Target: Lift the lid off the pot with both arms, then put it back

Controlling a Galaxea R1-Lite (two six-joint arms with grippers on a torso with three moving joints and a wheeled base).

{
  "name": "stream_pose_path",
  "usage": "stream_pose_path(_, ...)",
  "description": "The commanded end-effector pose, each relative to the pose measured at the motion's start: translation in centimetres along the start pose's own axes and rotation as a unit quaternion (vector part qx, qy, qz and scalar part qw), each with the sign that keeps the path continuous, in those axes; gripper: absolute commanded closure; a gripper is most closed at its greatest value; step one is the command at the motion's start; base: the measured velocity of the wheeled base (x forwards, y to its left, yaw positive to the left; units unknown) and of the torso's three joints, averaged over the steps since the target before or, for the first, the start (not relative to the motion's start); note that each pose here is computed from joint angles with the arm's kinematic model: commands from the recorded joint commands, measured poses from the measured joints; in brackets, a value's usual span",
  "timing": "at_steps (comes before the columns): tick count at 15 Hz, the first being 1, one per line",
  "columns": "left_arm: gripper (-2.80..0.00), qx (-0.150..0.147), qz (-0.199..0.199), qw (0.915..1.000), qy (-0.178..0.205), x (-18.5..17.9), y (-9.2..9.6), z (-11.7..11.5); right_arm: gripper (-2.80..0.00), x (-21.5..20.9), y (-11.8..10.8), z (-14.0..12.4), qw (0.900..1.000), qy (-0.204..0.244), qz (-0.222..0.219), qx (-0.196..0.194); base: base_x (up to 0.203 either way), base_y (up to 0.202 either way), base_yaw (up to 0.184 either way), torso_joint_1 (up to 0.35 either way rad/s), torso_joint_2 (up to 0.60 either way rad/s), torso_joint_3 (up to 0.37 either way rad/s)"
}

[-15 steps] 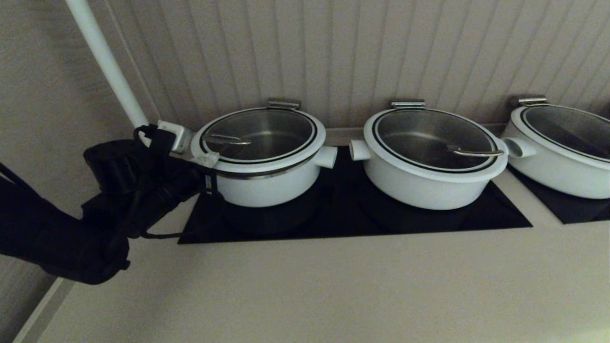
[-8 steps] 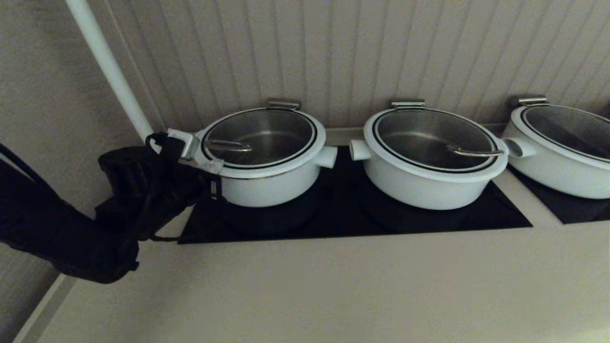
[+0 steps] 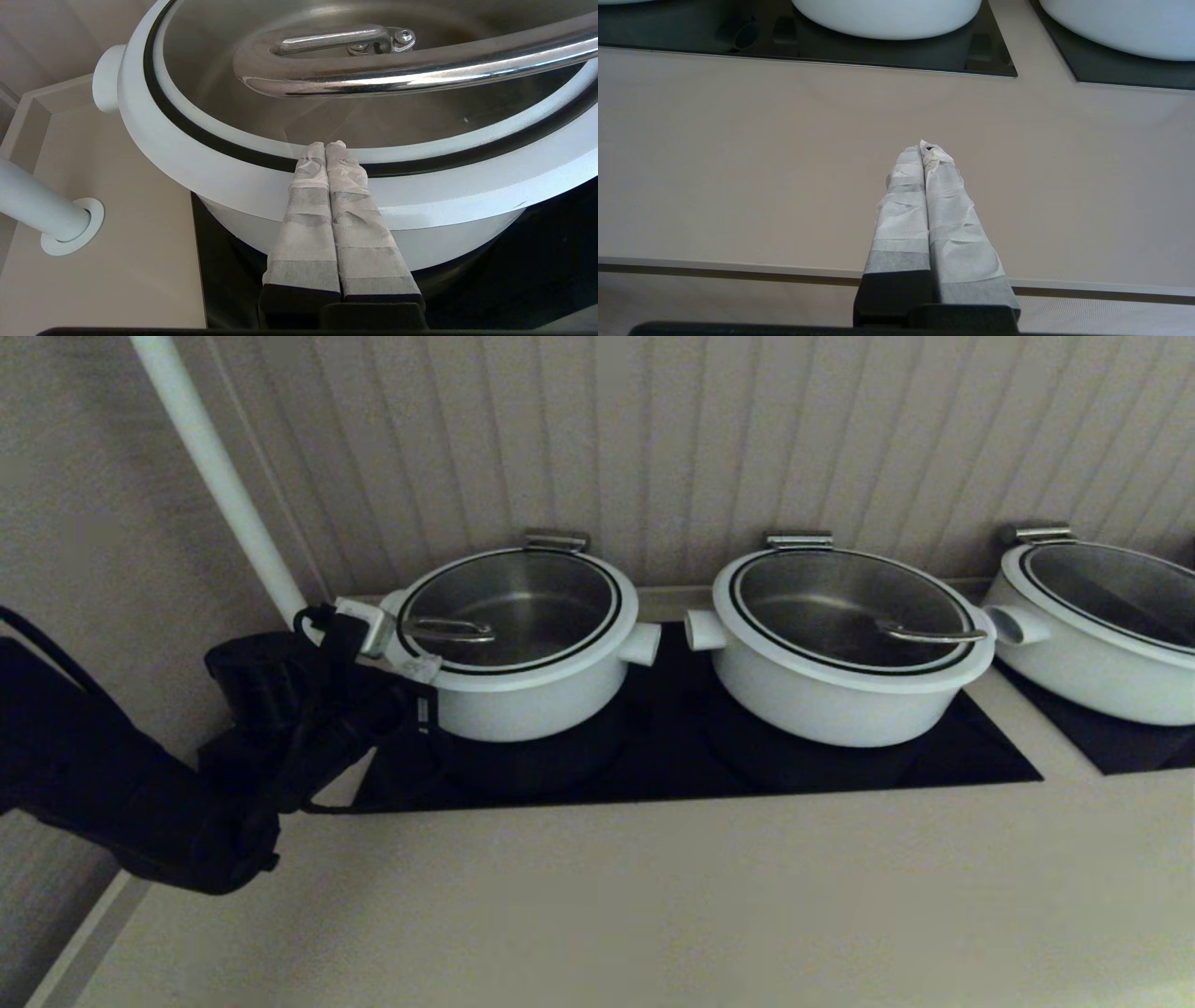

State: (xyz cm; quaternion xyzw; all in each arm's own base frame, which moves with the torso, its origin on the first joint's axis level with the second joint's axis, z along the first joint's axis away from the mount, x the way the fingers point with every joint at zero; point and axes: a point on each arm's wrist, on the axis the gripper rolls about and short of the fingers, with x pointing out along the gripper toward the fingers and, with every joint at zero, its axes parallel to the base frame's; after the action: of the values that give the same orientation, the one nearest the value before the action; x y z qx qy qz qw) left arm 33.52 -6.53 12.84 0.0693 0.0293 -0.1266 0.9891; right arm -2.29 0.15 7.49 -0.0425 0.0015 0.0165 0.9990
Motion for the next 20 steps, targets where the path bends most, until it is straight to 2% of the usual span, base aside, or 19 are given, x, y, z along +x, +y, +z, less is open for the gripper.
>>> stream_pose_path(1, 0.00, 0.000, 0.000, 1.0000, 0.002, 0.0, 0.0, -0.2, 0.00, 0.0, 0.0, 0.0, 1.000, 0.001, 0.001, 0.000, 0.000, 0.000, 0.000, 0.000, 0.00, 0.000)
stream_pose_path(6, 0.00, 0.001, 0.001, 1.0000, -0.003, -0.9, 0.0, 0.4, 0.00, 0.0, 0.0, 0.0, 1.000, 0.001, 0.001, 0.000, 0.000, 0.000, 0.000, 0.000, 0.00, 0.000)
stream_pose_path(11, 0.00, -0.004, -0.001, 0.9998, 0.022, -3.5, -0.2, -0.3, 0.00, 0.0, 0.0, 0.0, 1.000, 0.001, 0.001, -0.001, 0.000, 0.000, 0.000, 0.000, 0.00, 0.000)
stream_pose_path(17, 0.00, -0.002, 0.006, 1.0000, -0.003, -6.8, 0.0, 1.5, 0.00, 0.0, 0.0, 0.0, 1.000, 0.001, 0.001, 0.000, 0.000, 0.000, 0.000, 0.000, 0.00, 0.000)
stream_pose_path(20, 0.00, -0.004, 0.008, 1.0000, -0.005, -8.6, -0.1, 1.7, 0.00, 0.0, 0.0, 0.0, 1.000, 0.001, 0.001, 0.000, 0.000, 0.000, 0.000, 0.000, 0.00, 0.000)
